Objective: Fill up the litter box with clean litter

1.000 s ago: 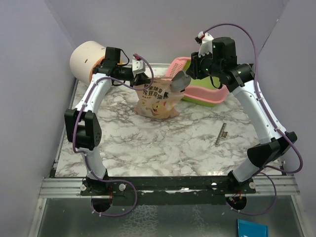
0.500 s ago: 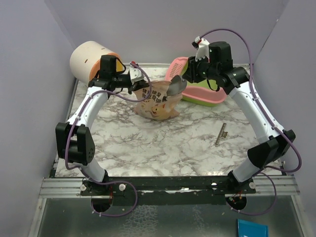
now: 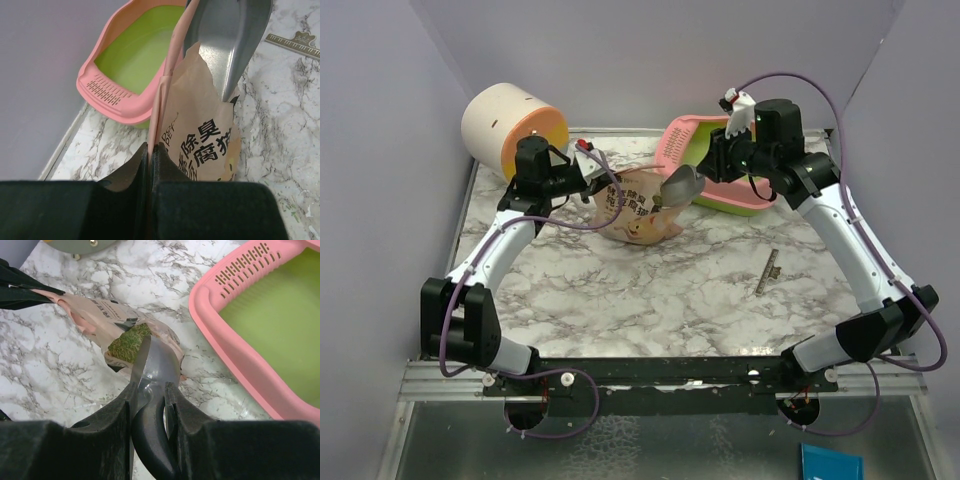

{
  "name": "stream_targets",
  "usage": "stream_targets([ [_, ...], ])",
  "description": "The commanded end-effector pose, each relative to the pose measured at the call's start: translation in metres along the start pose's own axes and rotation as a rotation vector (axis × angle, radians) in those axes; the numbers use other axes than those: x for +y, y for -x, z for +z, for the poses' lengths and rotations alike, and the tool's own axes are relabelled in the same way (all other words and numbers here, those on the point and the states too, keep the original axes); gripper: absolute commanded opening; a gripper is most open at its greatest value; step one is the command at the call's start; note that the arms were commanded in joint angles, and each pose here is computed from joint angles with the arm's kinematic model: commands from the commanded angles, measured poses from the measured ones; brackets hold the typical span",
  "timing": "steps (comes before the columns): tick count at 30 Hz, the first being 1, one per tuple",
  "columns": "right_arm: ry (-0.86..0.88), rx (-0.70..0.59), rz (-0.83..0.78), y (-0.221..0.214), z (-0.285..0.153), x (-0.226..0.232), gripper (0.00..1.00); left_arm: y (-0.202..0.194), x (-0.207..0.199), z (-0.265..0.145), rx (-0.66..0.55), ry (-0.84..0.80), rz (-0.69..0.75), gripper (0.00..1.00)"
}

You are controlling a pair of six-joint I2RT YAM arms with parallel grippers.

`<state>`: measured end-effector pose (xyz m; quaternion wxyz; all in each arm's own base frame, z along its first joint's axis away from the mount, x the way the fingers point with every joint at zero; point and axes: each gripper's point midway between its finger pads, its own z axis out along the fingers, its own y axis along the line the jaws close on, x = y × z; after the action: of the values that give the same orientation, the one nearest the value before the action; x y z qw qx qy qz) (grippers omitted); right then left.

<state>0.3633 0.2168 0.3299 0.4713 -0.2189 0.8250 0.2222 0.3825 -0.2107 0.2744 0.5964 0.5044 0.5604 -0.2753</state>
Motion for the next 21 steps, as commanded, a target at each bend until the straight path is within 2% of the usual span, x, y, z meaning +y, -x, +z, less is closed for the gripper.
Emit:
stream_targets([
  [1,0.050,-0.052,-0.013,0.011,-0.015,0.012,0.01,0.052,-0.001,0.000,-0.115,0.038,0.151,0.00],
  [6,0.066,-0.061,-0.024,0.017,-0.017,0.016,0.01,0.052,-0.009,0.005,-0.117,0.031,0.150,0.00],
  [21,0.099,-0.019,0.019,0.005,0.027,0.012,0.01,0.070,-0.013,-0.008,-0.202,0.114,0.179,0.00],
])
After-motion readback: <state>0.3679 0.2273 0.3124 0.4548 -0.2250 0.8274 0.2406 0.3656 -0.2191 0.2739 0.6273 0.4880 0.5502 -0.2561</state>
